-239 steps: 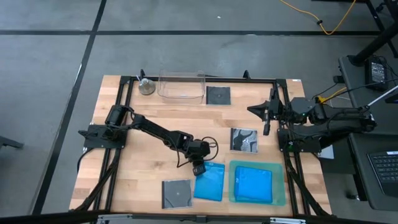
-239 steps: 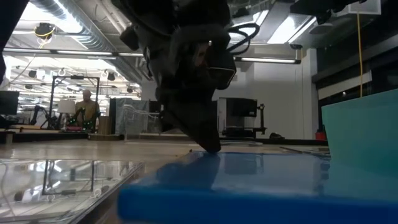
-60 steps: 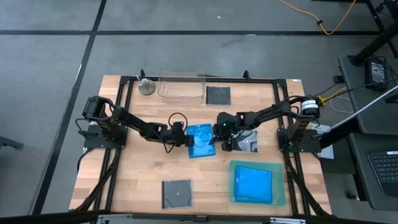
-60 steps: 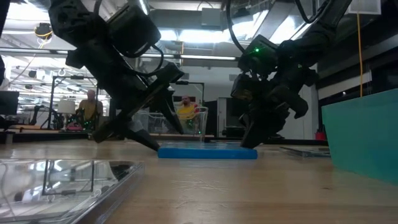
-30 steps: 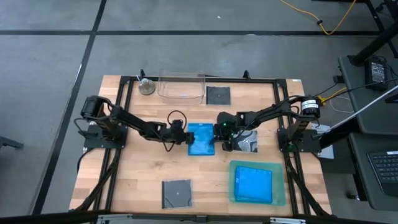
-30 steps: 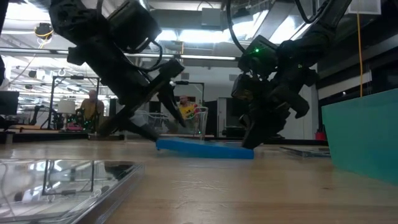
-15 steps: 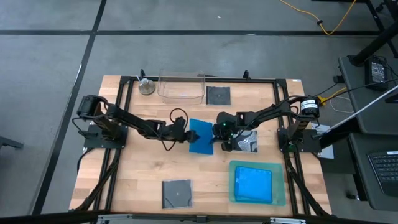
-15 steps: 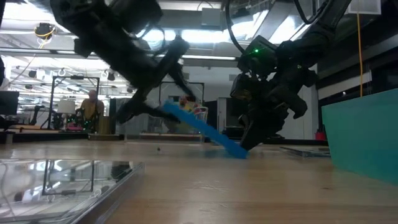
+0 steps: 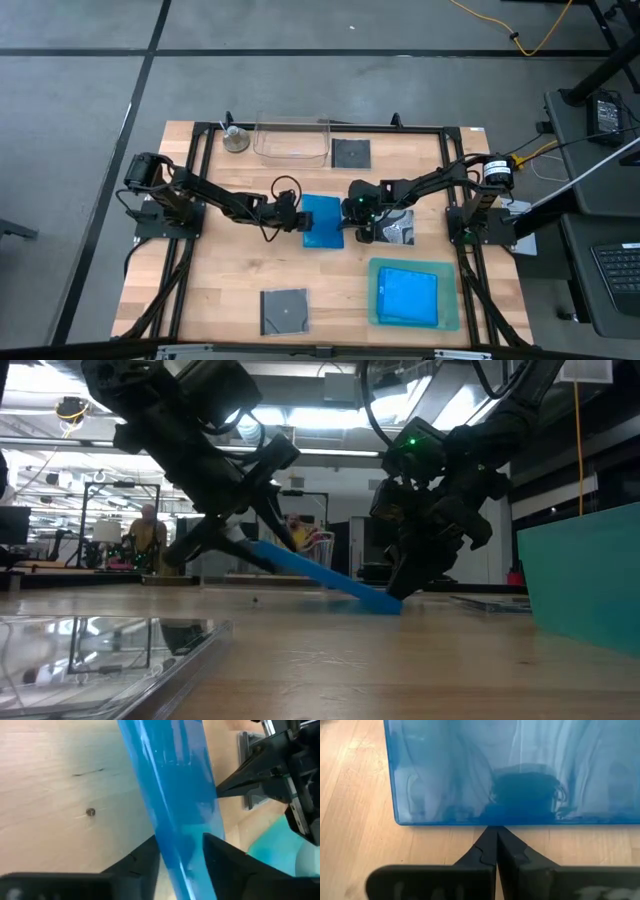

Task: Pick & place jewel cases by type
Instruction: Put the blue cd case into the green bin

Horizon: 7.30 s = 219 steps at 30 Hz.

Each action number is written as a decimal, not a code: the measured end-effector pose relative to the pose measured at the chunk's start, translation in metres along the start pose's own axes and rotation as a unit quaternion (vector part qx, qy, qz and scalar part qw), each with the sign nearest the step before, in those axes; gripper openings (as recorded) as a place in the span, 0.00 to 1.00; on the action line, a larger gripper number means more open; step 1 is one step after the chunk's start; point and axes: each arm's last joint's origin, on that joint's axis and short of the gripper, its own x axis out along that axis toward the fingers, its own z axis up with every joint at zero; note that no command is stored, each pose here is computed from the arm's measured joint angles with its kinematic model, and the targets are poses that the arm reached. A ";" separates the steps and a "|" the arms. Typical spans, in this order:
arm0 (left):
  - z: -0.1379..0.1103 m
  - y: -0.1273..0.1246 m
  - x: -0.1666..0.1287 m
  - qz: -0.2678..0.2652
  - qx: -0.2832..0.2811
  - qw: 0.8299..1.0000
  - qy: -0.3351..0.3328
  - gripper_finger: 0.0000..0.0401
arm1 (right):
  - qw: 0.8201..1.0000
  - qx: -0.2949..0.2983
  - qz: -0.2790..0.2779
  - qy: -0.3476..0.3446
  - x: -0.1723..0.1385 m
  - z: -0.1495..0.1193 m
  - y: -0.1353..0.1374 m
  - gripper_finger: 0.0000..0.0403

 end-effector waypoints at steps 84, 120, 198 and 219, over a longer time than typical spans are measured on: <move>0.063 -0.088 -0.228 -0.248 0.441 0.810 -0.296 0.09 | 0.889 0.025 -0.136 -0.436 -0.292 0.005 0.085 0.05; 0.066 -0.106 -0.257 -0.141 0.687 0.606 -0.375 0.09 | 0.891 0.029 -0.135 -0.432 -0.291 0.005 0.085 0.05; 0.030 -0.108 -0.267 -0.121 0.797 0.453 -0.381 0.09 | 0.890 0.102 -0.102 -0.434 -0.289 0.004 0.084 0.02; 0.032 -0.107 -0.267 -0.205 0.608 0.687 -0.340 0.09 | 0.877 0.024 -0.080 -0.472 -0.297 0.011 0.089 0.02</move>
